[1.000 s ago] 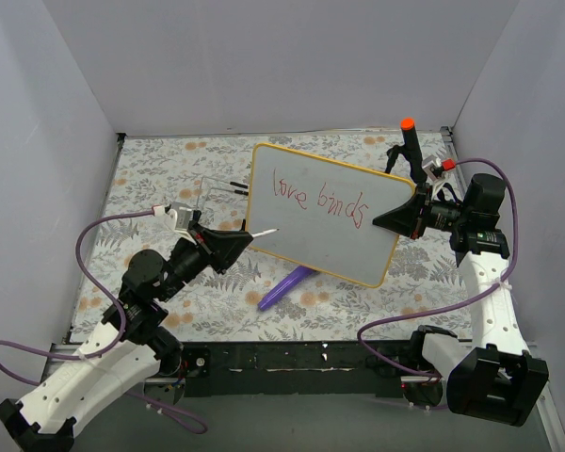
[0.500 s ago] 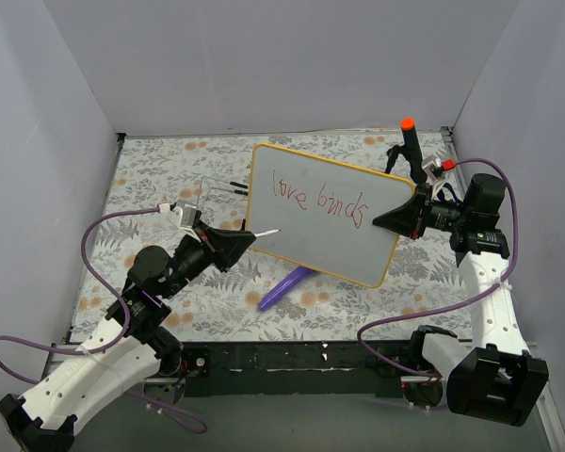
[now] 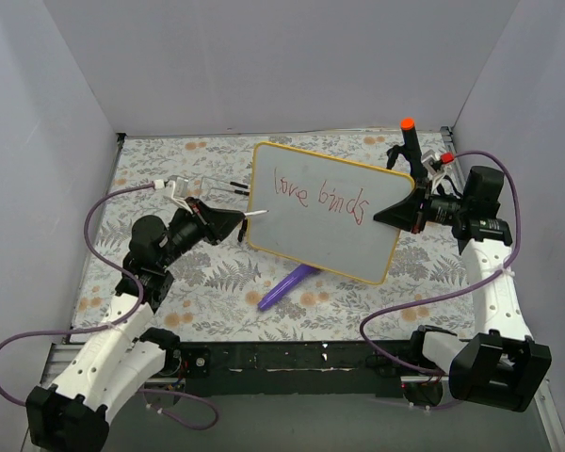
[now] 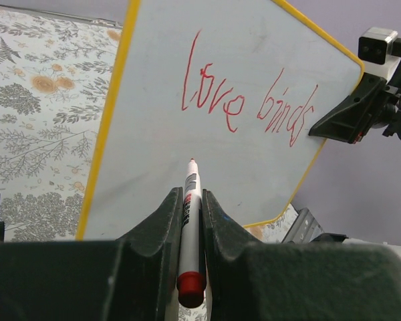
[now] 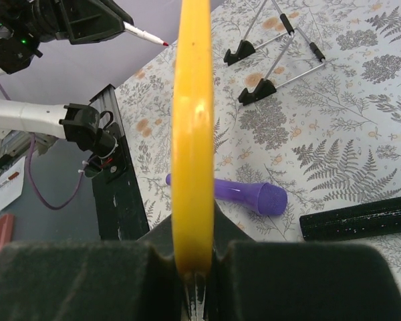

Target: Write a sentence on the whiteboard

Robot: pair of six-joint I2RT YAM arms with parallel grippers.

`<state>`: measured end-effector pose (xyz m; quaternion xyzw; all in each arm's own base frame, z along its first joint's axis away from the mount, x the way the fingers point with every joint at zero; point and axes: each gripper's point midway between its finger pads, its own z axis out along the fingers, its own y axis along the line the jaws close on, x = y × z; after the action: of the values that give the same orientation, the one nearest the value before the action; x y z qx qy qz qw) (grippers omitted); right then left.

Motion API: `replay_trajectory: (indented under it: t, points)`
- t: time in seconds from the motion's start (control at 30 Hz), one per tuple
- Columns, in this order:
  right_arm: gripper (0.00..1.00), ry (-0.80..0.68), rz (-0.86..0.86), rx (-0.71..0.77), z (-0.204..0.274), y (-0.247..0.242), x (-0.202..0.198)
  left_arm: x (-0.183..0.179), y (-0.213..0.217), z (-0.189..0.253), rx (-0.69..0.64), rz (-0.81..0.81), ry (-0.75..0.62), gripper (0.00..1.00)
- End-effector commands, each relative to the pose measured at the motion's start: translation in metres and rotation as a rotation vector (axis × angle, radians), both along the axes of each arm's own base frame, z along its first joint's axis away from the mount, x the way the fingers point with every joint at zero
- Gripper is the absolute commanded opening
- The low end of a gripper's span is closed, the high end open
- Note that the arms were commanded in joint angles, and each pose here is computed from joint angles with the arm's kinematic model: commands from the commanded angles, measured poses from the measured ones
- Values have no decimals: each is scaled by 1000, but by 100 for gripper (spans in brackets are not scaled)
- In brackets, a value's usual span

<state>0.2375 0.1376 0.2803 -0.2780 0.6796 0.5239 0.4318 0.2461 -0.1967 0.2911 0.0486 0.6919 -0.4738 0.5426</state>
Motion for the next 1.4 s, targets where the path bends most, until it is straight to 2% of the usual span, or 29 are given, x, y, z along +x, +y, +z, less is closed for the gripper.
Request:
replay_trajectory:
  t: [0.0, 0.13, 0.27, 0.5, 0.87, 1.13, 1.37]
  points:
    - [1, -126, 69, 8, 42, 0, -3, -2, -2, 33, -10, -106, -135, 0]
    - [1, -118, 83, 17, 45, 2, -3, 12, 1, 36, 29, -100, -198, 0]
    - [1, -104, 107, 37, 48, 3, -10, 12, -6, 43, -3, -156, -253, 0]
    - [1, -90, 122, 51, 49, 4, -13, 22, -8, 33, -1, -159, -233, 0]
    - [1, -79, 118, 53, 47, 4, -10, 25, 4, 25, 52, -71, -220, 0]
    - [1, -73, 114, 53, 46, 3, -8, 19, 16, 46, 117, 50, -285, 0]
    - [1, -69, 109, 54, 45, 3, -8, 0, -7, 51, 211, 93, -288, 0]
